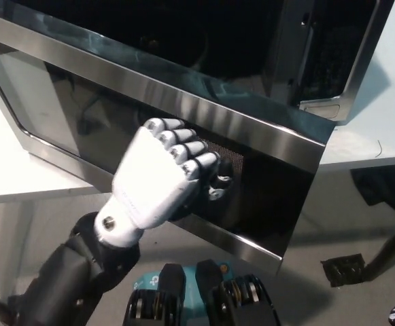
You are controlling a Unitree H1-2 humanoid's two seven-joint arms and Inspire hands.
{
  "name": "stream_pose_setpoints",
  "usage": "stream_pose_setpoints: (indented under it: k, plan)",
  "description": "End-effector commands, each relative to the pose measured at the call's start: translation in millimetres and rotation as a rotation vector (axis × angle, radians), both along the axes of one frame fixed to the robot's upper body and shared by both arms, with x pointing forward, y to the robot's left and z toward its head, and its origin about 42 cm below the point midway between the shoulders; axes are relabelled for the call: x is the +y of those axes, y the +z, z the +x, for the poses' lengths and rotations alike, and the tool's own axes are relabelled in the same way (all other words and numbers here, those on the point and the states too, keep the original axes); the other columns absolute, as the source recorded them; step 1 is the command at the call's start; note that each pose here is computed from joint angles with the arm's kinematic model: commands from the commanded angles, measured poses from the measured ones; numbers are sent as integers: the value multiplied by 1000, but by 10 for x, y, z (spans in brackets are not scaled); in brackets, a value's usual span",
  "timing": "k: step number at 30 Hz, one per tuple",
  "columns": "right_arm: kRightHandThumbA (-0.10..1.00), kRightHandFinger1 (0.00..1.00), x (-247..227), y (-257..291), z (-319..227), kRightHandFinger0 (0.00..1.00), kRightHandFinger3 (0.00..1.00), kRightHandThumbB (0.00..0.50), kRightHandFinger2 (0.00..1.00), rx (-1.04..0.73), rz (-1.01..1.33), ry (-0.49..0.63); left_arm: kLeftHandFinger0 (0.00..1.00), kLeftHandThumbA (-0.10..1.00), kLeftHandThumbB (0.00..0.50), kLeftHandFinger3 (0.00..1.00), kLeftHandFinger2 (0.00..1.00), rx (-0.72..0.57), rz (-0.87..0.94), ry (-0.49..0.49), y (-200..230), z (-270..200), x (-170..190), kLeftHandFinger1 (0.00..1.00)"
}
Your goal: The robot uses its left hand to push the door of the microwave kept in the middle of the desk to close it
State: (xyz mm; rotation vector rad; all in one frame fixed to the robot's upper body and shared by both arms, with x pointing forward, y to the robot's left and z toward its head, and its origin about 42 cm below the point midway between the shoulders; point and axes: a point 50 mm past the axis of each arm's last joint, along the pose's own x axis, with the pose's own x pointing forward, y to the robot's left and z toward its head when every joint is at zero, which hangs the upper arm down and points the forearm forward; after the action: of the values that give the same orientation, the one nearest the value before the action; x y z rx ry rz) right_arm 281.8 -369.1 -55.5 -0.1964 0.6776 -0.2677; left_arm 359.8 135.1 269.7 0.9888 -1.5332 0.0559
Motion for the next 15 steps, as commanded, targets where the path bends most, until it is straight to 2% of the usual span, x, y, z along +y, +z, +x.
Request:
stream_pose_setpoints:
  k: [1, 2, 4, 8, 10, 12, 15]
  plan:
    - [58, 923, -157, 140, 92, 802, 993, 0, 988, -42, -47, -5, 0, -39, 500, 0, 0, -115, 25, 5, 77, 165, -9, 0]
    - [58, 923, -157, 140, 92, 802, 993, 0, 988, -42, -47, -5, 0, 71, 500, 0, 0, -116, 31, 11, 66, 211, -16, 0]
    - [58, 923, -157, 140, 92, 802, 993, 0, 988, -42, -47, -5, 0, 197, 500, 0, 0, -116, 48, 32, 57, 320, -40, 0]
    - [58, 923, -151, 140, 91, 802, 993, 0, 988, -41, -49, -2, 0, 885, 500, 0, 0, -158, 76, 90, 103, 623, -110, 0]
    - [58, 923, -142, 121, 65, 802, 993, 0, 988, -35, -49, 1, 0, 1000, 500, 0, 0, -153, 109, 136, 99, 754, -118, 0]
    - [58, 923, -141, 119, 62, 802, 993, 0, 988, -34, -49, 2, 0, 1000, 500, 0, 0, -159, 122, 159, 127, 873, -135, 0]
    - [58, 923, -128, 94, 28, 802, 993, 0, 988, -26, -47, 4, 0, 1000, 500, 0, 0, -147, 174, 286, 216, 1140, -163, 0]
